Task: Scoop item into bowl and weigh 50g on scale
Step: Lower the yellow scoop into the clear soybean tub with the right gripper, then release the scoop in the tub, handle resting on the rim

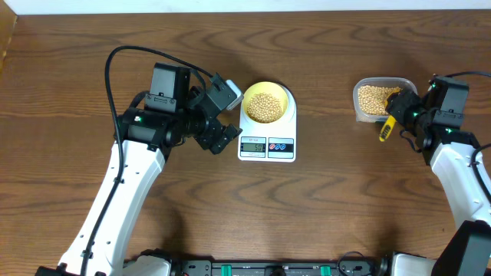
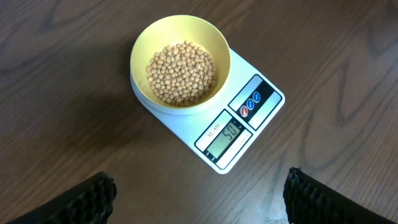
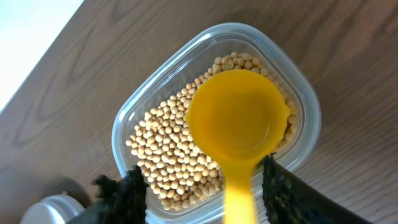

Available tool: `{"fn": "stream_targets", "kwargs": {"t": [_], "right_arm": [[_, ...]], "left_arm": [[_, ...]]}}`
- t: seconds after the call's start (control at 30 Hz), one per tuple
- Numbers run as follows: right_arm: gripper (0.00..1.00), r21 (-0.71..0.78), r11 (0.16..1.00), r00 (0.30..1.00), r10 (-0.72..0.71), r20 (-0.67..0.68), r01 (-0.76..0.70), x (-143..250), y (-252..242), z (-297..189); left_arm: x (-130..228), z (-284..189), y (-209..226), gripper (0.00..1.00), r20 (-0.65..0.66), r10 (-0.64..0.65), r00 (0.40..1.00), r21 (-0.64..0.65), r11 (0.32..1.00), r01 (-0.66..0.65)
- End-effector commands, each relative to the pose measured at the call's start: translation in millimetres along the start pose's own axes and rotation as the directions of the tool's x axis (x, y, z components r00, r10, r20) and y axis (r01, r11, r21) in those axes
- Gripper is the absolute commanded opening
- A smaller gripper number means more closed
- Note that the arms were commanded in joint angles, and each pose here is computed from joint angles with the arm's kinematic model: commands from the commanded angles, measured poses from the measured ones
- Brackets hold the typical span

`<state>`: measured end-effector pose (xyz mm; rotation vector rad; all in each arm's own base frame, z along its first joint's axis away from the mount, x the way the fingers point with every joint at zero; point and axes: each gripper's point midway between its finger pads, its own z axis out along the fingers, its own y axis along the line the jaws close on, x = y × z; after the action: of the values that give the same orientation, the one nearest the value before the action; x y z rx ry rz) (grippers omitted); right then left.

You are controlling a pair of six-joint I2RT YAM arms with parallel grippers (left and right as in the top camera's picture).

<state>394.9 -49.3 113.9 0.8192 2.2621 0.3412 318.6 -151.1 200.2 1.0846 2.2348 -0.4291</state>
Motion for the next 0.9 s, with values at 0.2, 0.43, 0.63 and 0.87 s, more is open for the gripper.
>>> {"fn": "stream_targets", "kwargs": {"t": [0.2, 0.43, 0.63, 0.87], "right_arm": [[0.99, -0.04, 0.989, 0.989, -0.145, -0.022, 0.144, 6.8, 6.9, 0.7], [0.99, -0.105, 0.953, 0.957, -0.289, -0.032, 0.284, 12.2, 17.6, -6.0], [0.99, -0.1, 0.91, 0.913, -0.407, -0.027, 0.403, 15.1, 17.5, -24.8], [0.99, 0.019, 0.888, 0.888, -0.459, 0.011, 0.459, 5.4, 4.4, -62.2]], "left_arm": [[5.4, 0.9, 0.7, 0.88, -0.009, 0.003, 1.0, -0.005, 1.0, -0.003], [5.4, 0.9, 0.7, 0.88, -0.009, 0.003, 1.0, -0.005, 1.0, -0.003], [5.4, 0.9, 0.7, 0.88, -0.009, 0.003, 1.0, -0.005, 1.0, -0.004], [5.4, 0.9, 0.7, 0.88, -0.009, 0.003, 1.0, -0.005, 1.0, -0.004]]}}
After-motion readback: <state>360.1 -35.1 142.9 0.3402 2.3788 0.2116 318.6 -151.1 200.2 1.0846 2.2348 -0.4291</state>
